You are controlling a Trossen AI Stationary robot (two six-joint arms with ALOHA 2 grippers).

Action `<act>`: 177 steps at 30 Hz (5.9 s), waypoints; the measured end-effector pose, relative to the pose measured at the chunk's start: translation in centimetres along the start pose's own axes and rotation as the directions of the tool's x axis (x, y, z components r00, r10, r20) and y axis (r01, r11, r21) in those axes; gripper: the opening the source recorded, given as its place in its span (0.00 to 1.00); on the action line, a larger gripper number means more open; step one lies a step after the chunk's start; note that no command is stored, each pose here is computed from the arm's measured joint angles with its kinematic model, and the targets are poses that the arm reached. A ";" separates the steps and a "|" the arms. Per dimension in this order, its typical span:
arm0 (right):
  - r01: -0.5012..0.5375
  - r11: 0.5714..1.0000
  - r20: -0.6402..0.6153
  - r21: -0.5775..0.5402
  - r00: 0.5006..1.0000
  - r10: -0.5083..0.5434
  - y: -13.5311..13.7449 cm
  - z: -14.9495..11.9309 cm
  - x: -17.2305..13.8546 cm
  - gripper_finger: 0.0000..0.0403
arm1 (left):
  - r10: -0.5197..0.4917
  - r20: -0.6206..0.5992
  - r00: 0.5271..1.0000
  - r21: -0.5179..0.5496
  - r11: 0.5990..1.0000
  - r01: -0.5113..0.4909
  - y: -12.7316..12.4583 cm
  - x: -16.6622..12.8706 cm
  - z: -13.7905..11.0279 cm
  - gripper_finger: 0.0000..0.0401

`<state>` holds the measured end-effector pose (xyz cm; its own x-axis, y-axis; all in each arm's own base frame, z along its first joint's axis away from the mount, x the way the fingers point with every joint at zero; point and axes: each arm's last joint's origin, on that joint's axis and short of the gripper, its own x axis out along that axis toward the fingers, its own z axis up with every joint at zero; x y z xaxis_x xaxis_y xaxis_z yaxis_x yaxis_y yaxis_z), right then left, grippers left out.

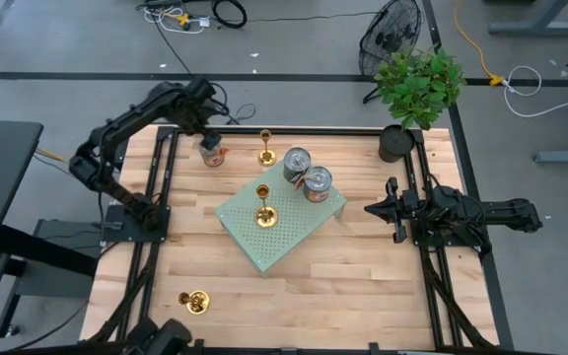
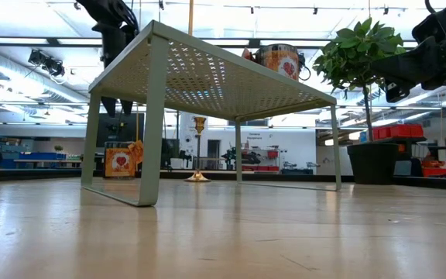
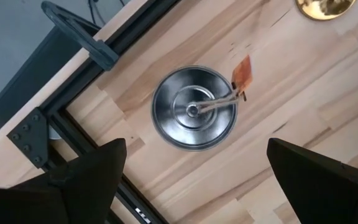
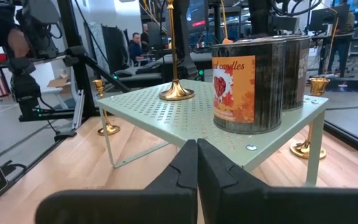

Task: Pick & Place candle stick holders
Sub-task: Put the silver scented candle on the shelf

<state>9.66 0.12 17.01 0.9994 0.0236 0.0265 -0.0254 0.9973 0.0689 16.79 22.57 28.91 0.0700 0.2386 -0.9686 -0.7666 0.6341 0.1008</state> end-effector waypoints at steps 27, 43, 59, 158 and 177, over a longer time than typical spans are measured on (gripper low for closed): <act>0.000 1.000 0.000 0.000 1.000 0.000 0.0 0.0 0.0 0.01 | -0.023 -0.006 1.000 -0.044 0.999 0.022 1.2 1.1 0.3 1.00; 0.000 1.000 0.000 0.000 1.000 0.000 0.0 0.0 0.0 0.01 | -0.032 -0.088 0.996 -0.035 0.999 0.029 1.1 3.7 1.2 1.00; 0.000 1.000 0.000 0.000 1.000 0.000 0.0 0.0 0.0 0.01 | -0.045 -0.154 0.987 0.004 0.999 0.046 0.9 5.8 1.6 1.00; 0.000 1.000 0.000 0.000 1.000 0.000 0.0 0.0 0.0 0.01 | -0.034 -0.142 0.989 0.318 0.945 0.078 -0.4 6.0 2.3 0.99; 0.000 1.000 0.000 0.000 1.000 0.000 0.0 0.0 0.0 0.01 | -0.033 -0.124 0.992 0.335 0.939 0.074 -0.4 6.0 2.5 0.99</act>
<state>9.66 0.12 17.02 0.9994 0.0237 0.0269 -0.0256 0.9973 0.0690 19.09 25.63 23.59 0.0159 0.1241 -0.9921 -0.5016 0.8594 0.0995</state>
